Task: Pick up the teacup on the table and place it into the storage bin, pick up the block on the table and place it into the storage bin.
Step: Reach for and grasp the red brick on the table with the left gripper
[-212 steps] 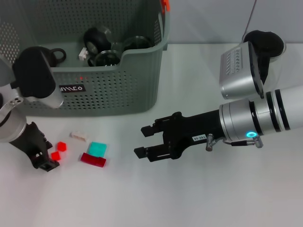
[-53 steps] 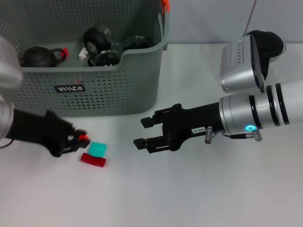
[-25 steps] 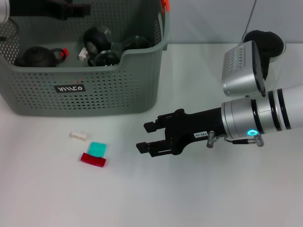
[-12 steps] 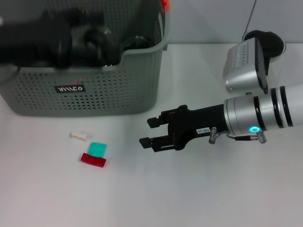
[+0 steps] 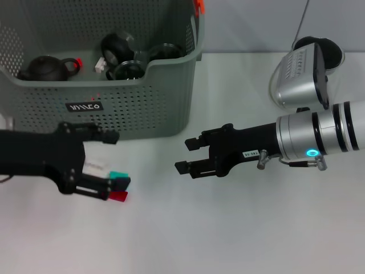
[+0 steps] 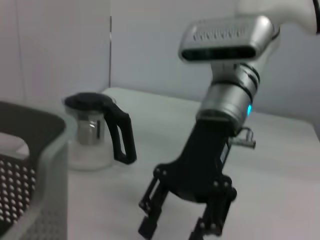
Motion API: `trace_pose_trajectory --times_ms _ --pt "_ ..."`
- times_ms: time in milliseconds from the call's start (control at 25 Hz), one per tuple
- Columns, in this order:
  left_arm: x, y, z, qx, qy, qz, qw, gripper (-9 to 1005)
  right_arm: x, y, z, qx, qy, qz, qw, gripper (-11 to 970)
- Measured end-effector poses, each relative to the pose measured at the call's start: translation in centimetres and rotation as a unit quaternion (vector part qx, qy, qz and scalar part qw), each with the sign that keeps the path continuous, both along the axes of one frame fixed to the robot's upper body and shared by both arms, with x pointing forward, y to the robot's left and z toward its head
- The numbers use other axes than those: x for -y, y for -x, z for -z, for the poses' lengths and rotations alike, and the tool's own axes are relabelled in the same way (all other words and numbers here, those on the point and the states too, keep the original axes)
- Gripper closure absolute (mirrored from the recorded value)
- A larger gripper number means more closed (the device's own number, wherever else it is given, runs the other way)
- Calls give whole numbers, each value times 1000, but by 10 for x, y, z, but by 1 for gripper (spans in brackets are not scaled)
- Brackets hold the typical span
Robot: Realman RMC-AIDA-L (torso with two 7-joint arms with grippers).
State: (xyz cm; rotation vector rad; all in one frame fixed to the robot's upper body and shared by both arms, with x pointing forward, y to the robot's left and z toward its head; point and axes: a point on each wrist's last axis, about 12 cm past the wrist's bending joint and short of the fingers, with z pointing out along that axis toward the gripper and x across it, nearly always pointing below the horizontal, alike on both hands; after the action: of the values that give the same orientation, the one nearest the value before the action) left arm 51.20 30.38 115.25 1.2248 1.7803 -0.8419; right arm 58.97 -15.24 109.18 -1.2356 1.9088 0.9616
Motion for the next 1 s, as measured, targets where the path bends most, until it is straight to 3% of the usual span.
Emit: trace_pose_trajectory --times_ms 280,480,1000 --pt "0 0 26 -8 -41 -6 999 46 -1 0 1 -6 0 5 1000 286" --pt "-4 -1 38 -22 -102 -7 995 62 -4 1 2 -13 -3 6 1000 285" --pt "5 -13 54 -32 -202 27 979 103 -13 3 -1 -25 -14 -4 1000 285"
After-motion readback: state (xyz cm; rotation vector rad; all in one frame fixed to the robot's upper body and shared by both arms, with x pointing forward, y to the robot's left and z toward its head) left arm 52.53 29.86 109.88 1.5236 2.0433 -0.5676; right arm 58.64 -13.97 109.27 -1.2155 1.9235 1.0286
